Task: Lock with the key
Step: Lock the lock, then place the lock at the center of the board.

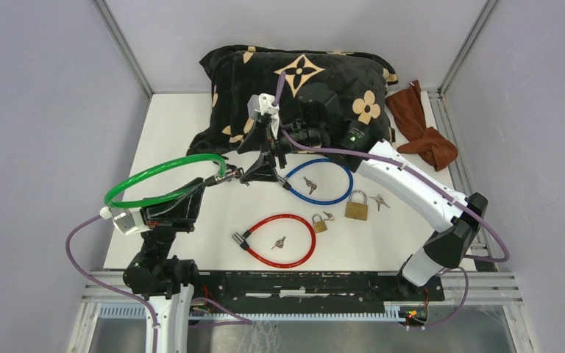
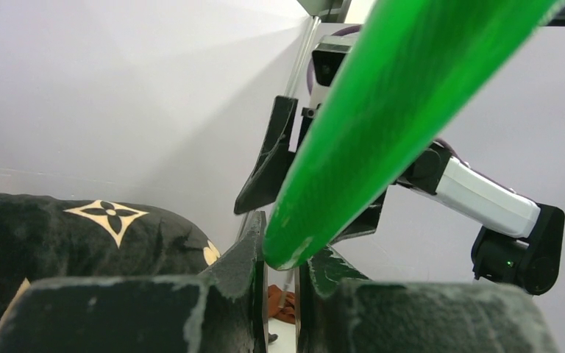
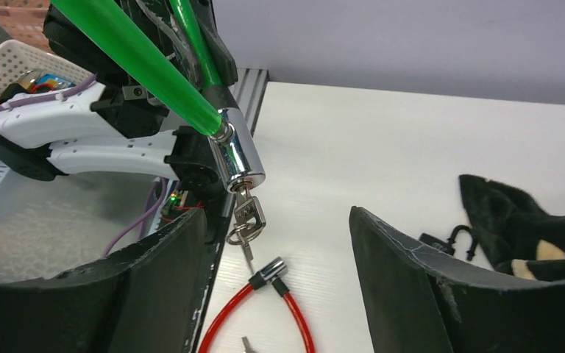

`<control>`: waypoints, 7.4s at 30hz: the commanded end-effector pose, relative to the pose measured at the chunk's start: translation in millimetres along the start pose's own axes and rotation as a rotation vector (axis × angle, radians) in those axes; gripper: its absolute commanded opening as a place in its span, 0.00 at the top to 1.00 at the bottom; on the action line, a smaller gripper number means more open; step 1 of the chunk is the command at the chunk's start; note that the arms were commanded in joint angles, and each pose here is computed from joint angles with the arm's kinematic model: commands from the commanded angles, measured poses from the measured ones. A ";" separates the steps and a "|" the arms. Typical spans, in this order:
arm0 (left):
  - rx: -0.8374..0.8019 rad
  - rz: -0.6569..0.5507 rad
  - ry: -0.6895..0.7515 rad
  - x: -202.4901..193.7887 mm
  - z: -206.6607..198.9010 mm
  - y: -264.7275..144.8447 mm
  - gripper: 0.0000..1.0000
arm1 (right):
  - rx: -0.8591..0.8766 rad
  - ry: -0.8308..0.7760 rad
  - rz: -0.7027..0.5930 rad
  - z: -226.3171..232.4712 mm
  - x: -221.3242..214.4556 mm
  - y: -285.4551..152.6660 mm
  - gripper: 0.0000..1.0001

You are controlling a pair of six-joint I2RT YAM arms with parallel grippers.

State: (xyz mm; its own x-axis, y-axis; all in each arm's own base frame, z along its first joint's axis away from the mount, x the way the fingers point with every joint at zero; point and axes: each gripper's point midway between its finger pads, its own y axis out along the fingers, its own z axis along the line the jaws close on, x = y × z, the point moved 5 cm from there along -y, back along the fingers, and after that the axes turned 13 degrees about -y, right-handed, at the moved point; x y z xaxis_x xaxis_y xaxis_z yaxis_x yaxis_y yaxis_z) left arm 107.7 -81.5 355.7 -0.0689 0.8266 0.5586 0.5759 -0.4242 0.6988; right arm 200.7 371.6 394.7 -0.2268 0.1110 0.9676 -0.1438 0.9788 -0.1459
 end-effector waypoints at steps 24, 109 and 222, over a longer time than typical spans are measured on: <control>-0.066 -0.030 0.059 11.2 -20.8 4.1 0.98 | 0.131 0.086 -0.038 13.7 -4.9 15.4 0.55; 0.326 0.132 -0.067 -34.0 66.3 -24.8 0.98 | -0.545 -0.255 -0.391 -1.3 127.6 -13.0 1.00; 0.078 1.999 1.565 -45.3 218.2 -213.5 0.35 | -0.337 0.083 0.199 -8.5 -197.9 25.9 1.00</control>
State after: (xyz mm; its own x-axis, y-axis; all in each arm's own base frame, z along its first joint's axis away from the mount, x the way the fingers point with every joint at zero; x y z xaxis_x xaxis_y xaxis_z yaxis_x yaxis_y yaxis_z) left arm 200.4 58.5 115.4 0.2419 -0.9434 0.2270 0.8400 0.0865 -0.5356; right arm 247.7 334.8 165.9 -0.0648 0.3963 0.9158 0.2363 0.8978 -0.3718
